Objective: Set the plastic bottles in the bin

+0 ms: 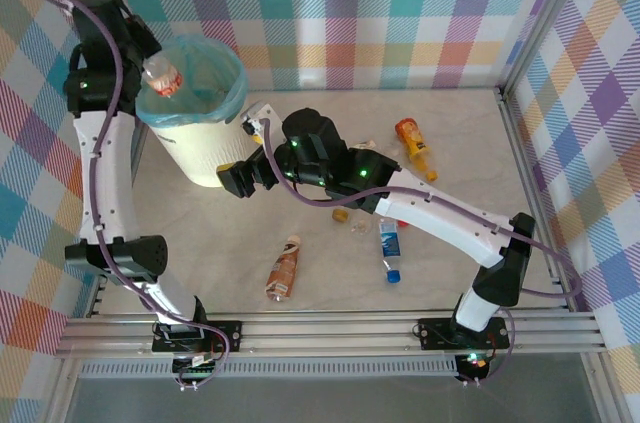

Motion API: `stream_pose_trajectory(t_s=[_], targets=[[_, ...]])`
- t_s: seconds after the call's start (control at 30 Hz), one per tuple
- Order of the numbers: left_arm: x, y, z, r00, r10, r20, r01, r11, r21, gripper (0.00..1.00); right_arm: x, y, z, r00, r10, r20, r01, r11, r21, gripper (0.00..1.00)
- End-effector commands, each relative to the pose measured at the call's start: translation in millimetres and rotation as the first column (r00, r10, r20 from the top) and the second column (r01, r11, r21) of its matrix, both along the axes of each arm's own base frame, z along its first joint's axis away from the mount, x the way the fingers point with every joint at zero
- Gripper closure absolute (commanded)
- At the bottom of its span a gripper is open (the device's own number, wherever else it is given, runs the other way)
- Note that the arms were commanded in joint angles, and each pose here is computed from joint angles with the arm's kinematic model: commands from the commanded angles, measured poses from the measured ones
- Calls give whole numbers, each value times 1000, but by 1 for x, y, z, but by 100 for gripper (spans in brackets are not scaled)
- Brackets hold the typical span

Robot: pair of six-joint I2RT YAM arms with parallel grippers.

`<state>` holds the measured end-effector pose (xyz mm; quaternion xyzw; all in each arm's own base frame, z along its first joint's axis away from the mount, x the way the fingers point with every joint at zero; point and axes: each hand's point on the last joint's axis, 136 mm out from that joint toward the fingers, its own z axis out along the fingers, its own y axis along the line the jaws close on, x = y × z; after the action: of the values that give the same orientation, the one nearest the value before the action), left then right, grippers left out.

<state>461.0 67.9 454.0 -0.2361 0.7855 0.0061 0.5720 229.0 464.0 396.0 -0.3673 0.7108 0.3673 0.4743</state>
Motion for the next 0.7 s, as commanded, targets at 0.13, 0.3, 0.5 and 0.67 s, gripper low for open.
stream_pose_trajectory(t_s=[0.13, 0.3, 0.5, 0.67], targets=[[14, -15, -49, 987, -148, -64, 150, 988, 35, 100, -3, 4, -22, 1000, 26, -12, -26, 998, -58, 0], [20, -22, -93, 967, -206, -148, 214, 976, 38, 100, -3, 7, -30, 999, 34, -15, -35, 997, -74, 0], [26, -28, -135, 938, -254, -236, 266, 964, 18, 100, -3, 7, -38, 999, 35, -32, -38, 995, -92, 0], [31, -33, -159, 910, -287, -299, 298, 954, -9, 90, -3, 6, -40, 999, 33, -33, -36, 994, -99, 0]])
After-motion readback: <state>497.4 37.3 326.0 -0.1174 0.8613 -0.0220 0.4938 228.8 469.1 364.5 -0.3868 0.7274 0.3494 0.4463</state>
